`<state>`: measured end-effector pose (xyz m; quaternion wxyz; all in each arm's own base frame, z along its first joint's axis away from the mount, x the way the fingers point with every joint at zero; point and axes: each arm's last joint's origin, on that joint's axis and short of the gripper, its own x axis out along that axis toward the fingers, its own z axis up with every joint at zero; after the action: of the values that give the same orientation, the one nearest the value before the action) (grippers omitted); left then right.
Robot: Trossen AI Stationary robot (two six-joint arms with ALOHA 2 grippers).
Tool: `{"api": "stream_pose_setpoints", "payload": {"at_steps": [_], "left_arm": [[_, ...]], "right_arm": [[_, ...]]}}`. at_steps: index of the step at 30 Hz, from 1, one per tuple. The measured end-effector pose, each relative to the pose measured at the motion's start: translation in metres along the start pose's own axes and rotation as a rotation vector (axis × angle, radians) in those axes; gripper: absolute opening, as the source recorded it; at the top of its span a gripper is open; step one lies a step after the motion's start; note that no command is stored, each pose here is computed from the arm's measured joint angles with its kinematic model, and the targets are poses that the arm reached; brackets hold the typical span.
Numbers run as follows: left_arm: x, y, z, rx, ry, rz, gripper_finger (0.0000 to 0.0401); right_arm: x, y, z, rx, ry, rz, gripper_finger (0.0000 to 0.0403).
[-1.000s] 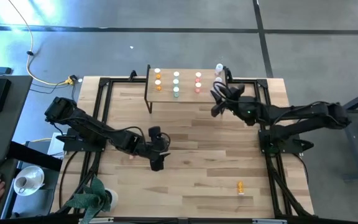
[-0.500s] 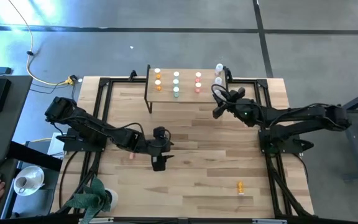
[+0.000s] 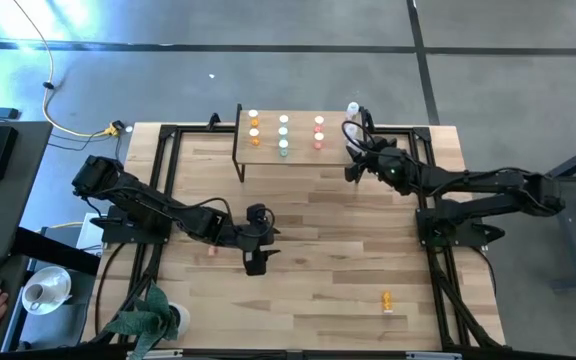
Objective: Pick and place medicine bottles onto shelf by color
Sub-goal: Put the white pill bottle on the shelf, then put the pink pill bottle on the shelf
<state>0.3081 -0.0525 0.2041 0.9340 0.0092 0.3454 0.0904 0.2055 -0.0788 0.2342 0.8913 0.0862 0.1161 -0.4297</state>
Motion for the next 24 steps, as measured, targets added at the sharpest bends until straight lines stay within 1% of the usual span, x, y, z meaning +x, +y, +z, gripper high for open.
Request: {"api": "stream_pose_setpoints", "payload": {"at_steps": [4,11,20,24], "left_arm": [[0.0001,0.0005,0.0,0.001,0.0,0.002,0.0233],[0.0001,0.0005,0.0,0.002,0.001,0.002,0.0233],[0.0001,0.0005,0.0001,0.002,0.001,0.002,0.0233],[0.0001,0.0005,-0.0001,0.003,0.002,0.002,0.0233]], "right_arm": [[0.0014,-0.0026,-0.0016,0.009,0.026,0.006,0.0127],[0.0014,-0.0026,-0.0016,0.014,0.027,0.005,0.013],[0.0017,-0.0027,-0.0024,0.014,0.031,0.0,0.019],[0.0014,-0.0022,0.0005,0.02,0.005,0.005,0.0204]]}}
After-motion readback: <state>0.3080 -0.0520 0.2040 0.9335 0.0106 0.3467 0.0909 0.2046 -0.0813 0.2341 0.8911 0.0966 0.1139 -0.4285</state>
